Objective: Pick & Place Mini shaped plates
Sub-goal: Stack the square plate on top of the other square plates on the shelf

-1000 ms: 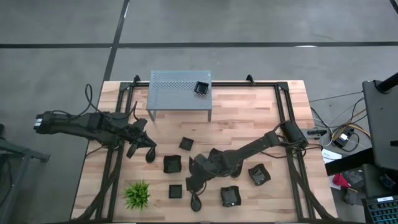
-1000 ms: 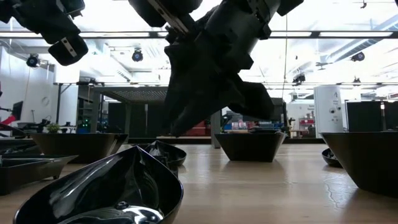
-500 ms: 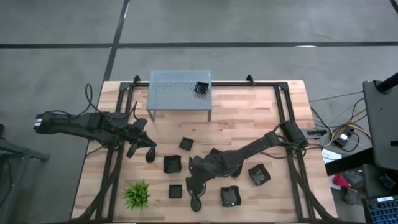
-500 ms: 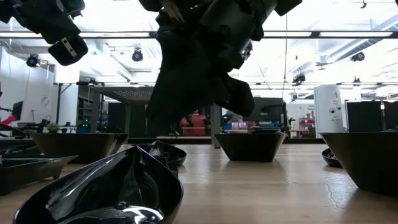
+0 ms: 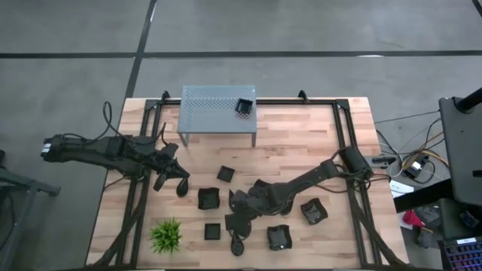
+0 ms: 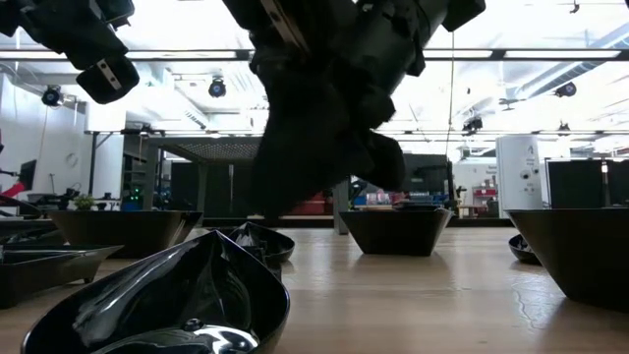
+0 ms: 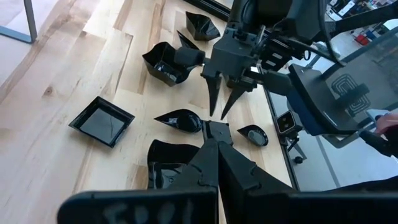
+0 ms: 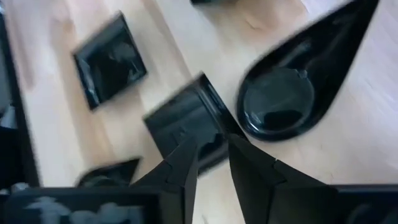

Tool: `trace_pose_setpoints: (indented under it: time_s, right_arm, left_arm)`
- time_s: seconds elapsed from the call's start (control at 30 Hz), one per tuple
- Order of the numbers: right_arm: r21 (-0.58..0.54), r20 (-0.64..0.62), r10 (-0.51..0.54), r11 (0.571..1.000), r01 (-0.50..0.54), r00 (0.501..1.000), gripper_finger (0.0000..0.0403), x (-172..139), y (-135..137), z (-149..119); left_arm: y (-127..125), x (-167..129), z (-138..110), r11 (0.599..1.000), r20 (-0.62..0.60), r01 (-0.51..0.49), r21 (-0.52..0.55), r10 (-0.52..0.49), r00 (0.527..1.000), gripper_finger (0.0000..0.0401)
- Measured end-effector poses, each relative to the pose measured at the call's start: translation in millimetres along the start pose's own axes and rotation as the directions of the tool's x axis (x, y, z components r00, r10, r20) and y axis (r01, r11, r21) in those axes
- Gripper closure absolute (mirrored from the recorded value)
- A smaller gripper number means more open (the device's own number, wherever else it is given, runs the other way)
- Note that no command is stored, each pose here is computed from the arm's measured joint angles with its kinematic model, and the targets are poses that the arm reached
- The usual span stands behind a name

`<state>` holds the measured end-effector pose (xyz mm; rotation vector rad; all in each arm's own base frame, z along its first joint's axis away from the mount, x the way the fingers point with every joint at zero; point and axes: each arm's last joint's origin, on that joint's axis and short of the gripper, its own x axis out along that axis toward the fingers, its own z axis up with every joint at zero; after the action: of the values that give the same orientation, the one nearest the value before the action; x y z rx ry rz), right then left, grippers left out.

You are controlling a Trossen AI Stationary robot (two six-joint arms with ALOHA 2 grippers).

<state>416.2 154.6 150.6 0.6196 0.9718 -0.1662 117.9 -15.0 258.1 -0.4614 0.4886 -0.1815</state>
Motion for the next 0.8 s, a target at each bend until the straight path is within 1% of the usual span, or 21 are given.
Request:
trace_pose_setpoints:
  time_s: [0.2, 0.33, 0.47, 0.6, 0.8]
  right_arm:
    - [-0.021, -0.022, -0.026, 0.999, 0.026, 0.999, 0.0277, 0.2, -1.8, -4.1]
    - [-0.058, 0.004, -0.013, 0.998, 0.013, 1.0, 0.0265, 0.6, 0.4, -3.0]
    - [-0.066, -0.015, -0.024, 0.998, 0.023, 1.0, 0.0267, 7.6, -2.2, -6.7]
    - [-0.052, 0.02, -0.041, 0.998, 0.042, 0.999, 0.0274, 5.5, -1.6, -4.9]
    - [-0.055, 0.028, -0.041, 0.998, 0.042, 0.999, 0.0282, 7.7, -1.5, -4.6]
  left_arm:
    - [0.0, 0.1, 0.0, 1.0, 0.0, 0.0, 0.003, 0.0, 1.0, 0.0401]
    - [0.0, 0.1, 0.0, 1.0, 0.0, 0.0, 0.003, 0.0, 1.0, 0.0401]
    - [0.1, 0.0, 0.0, 1.0, 0.0, -0.002, 0.002, 0.002, 1.0, 0.0401]
    - [0.1, 0.0, 0.0, 1.0, 0.001, -0.002, -0.001, 0.002, 1.0, 0.0401]
    - [0.1, 0.0, 0.1, 1.0, 0.002, -0.002, 0.0, 0.002, 1.0, 0.0401]
